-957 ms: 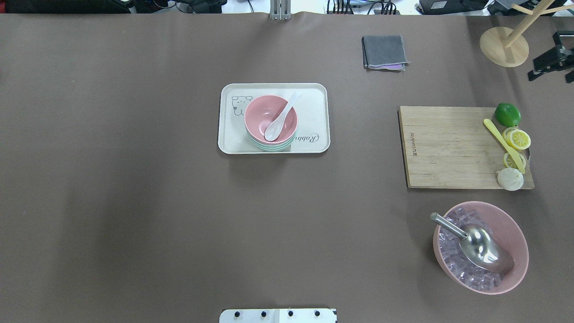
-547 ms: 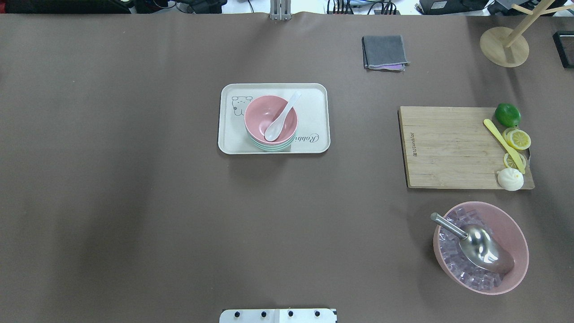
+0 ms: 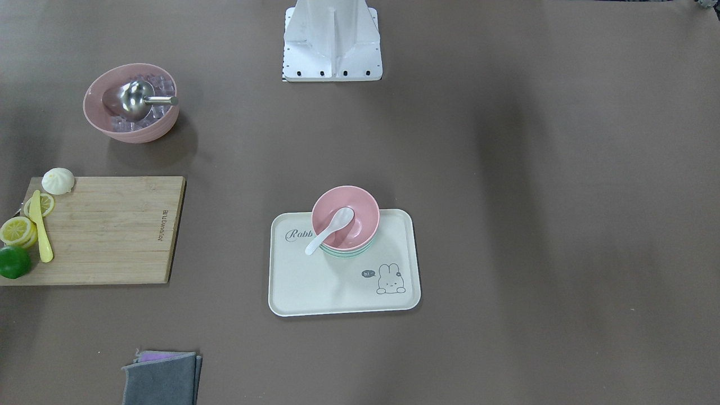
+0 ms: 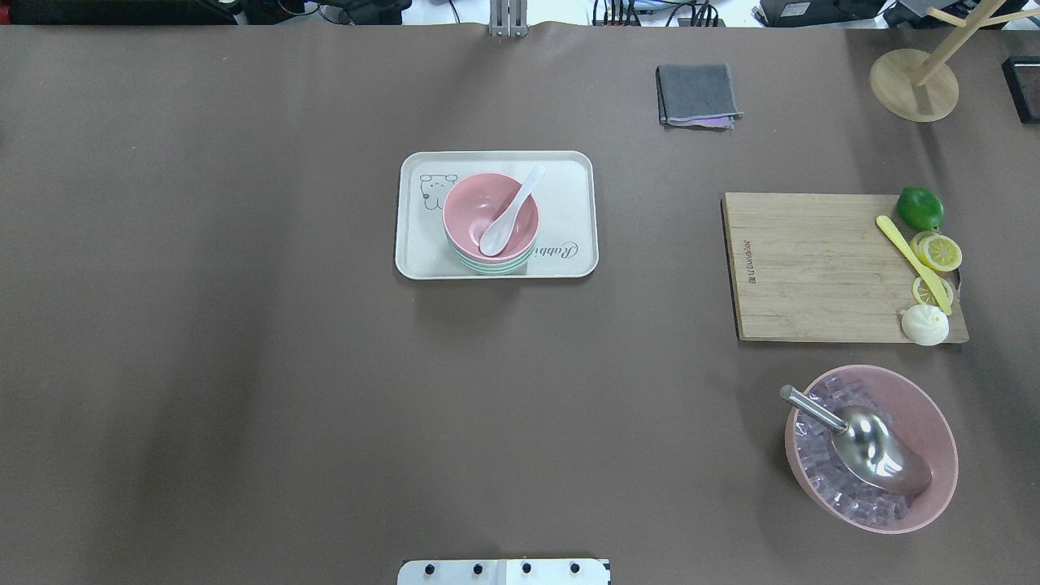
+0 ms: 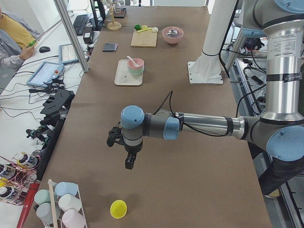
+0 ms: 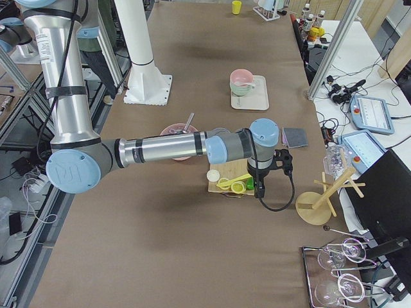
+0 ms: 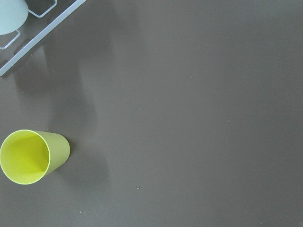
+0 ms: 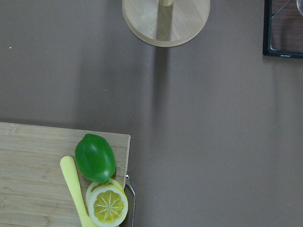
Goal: Stack pink bowl on green and place spoon
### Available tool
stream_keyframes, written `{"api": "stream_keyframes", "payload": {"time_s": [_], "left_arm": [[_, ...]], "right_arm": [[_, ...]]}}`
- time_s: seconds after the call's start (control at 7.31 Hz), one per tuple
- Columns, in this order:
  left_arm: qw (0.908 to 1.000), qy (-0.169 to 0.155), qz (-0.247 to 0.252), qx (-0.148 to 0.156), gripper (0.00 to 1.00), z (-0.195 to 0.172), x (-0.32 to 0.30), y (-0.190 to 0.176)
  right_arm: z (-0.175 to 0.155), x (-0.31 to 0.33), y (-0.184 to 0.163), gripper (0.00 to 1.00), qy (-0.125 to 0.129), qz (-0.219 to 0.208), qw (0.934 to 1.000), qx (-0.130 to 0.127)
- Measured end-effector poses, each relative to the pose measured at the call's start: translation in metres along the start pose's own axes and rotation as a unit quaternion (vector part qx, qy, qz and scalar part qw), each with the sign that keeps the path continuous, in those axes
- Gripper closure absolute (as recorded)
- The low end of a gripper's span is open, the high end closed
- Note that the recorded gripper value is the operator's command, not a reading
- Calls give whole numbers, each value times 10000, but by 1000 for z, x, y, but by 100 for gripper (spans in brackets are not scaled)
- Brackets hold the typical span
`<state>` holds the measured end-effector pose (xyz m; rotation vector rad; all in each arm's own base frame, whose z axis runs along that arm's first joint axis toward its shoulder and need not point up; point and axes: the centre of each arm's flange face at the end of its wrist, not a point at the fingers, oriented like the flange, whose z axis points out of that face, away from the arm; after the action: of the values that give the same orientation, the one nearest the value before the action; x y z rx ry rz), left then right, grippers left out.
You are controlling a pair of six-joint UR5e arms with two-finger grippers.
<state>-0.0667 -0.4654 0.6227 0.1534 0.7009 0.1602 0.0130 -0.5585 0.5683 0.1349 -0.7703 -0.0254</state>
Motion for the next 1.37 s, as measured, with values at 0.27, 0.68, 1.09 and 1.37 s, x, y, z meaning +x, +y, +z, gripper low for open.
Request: {"api": "stream_keyframes", "payload": {"time_s": [0.27, 0.68, 1.09, 1.37], "left_arm": [[10000, 0, 38, 70, 2, -2, 2, -2], [9999, 1, 59, 108, 2, -4, 3, -4], [9998, -20, 106, 158, 2, -8, 6, -7], [9998, 4, 135, 168, 2, -9, 8, -7]], "right_arm": [[1, 1, 2, 0, -5, 5, 10000, -6], [1, 0, 2, 0, -37, 6, 10000, -2], [1, 0, 2, 0, -79, 13, 10000, -16], [1, 0, 2, 0, -82, 16, 10000, -19]]}}
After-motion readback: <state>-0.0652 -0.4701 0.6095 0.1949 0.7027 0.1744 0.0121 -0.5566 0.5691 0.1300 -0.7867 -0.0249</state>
